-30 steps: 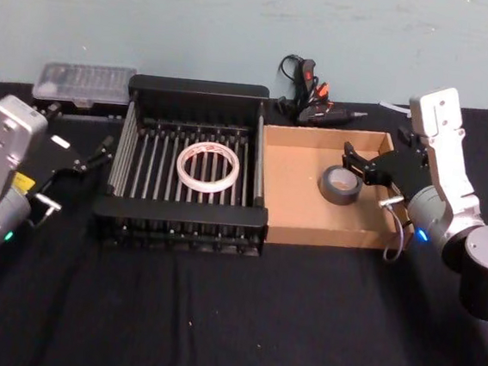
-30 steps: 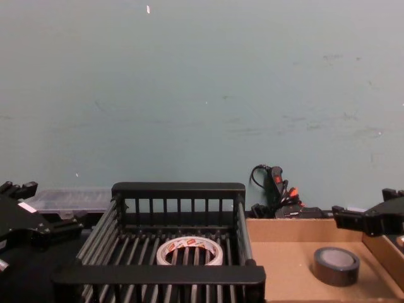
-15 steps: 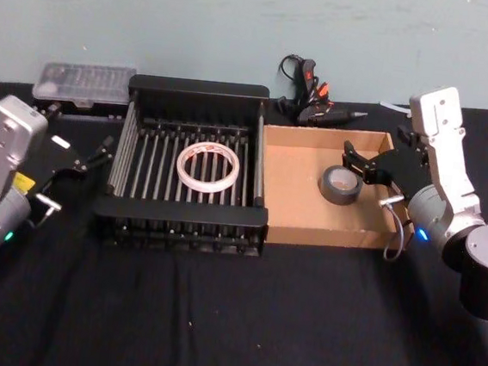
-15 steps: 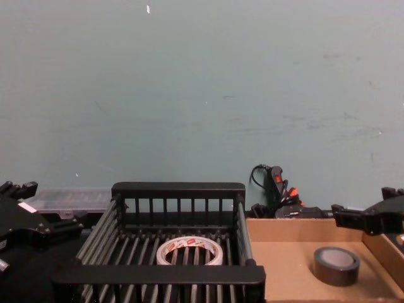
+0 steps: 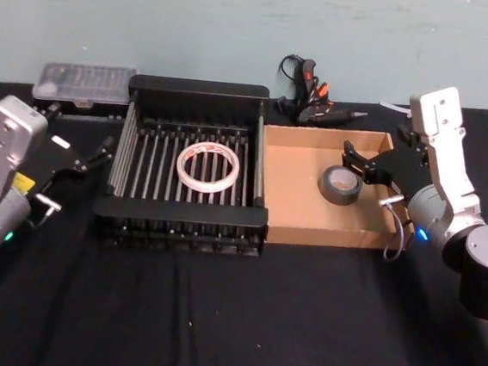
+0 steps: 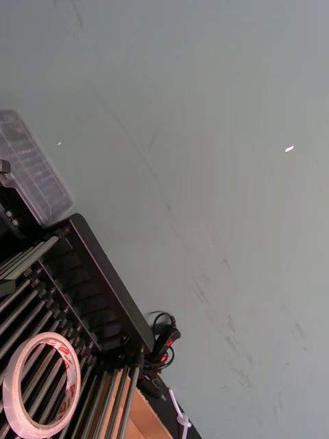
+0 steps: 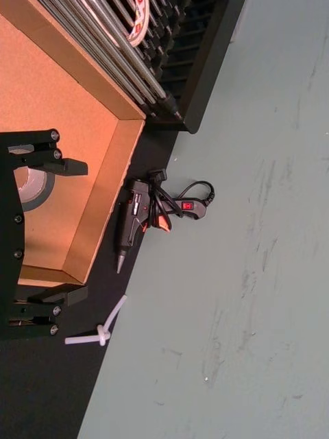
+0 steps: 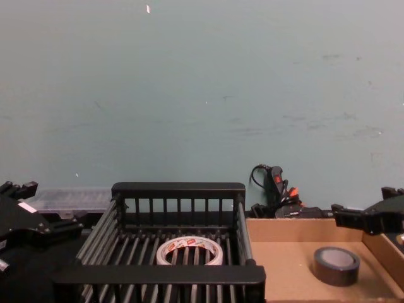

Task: Pick up the white tape and place it into the black box , Pick up the silver tape and place it into the brown box.

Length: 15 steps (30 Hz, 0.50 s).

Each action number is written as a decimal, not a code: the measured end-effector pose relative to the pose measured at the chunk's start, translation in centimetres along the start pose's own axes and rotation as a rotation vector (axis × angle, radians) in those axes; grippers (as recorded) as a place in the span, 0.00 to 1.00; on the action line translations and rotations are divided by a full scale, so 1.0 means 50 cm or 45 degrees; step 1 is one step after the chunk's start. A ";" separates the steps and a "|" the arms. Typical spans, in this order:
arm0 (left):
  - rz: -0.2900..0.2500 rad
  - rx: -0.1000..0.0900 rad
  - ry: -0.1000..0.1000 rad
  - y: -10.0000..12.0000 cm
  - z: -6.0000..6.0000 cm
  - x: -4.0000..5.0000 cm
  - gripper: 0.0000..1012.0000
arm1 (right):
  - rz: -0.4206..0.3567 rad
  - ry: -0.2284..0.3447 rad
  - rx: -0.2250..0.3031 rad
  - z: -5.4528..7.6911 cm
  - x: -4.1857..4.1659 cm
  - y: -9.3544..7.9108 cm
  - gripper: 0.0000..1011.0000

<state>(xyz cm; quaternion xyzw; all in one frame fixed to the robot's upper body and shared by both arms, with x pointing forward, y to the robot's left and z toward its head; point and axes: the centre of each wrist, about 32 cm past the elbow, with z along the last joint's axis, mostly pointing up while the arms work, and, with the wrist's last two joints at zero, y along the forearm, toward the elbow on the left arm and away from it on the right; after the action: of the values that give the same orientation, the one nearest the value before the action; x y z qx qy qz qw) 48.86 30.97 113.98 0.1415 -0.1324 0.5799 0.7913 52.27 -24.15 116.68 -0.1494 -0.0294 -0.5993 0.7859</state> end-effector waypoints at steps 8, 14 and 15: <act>0.000 0.000 0.000 0.000 0.000 0.000 0.99 | 0.000 0.000 0.000 0.000 0.000 0.000 0.99; 0.000 0.000 0.000 0.000 0.000 0.000 0.99 | 0.000 0.000 0.000 0.000 0.000 0.000 0.99; 0.000 0.000 0.000 0.000 0.000 0.000 0.99 | 0.000 0.000 0.000 0.000 0.000 0.000 0.99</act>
<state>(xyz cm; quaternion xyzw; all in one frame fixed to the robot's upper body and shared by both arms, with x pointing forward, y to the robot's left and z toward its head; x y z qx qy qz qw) 48.86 30.97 113.98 0.1415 -0.1324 0.5799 0.7913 52.27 -24.15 116.68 -0.1493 -0.0292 -0.5993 0.7859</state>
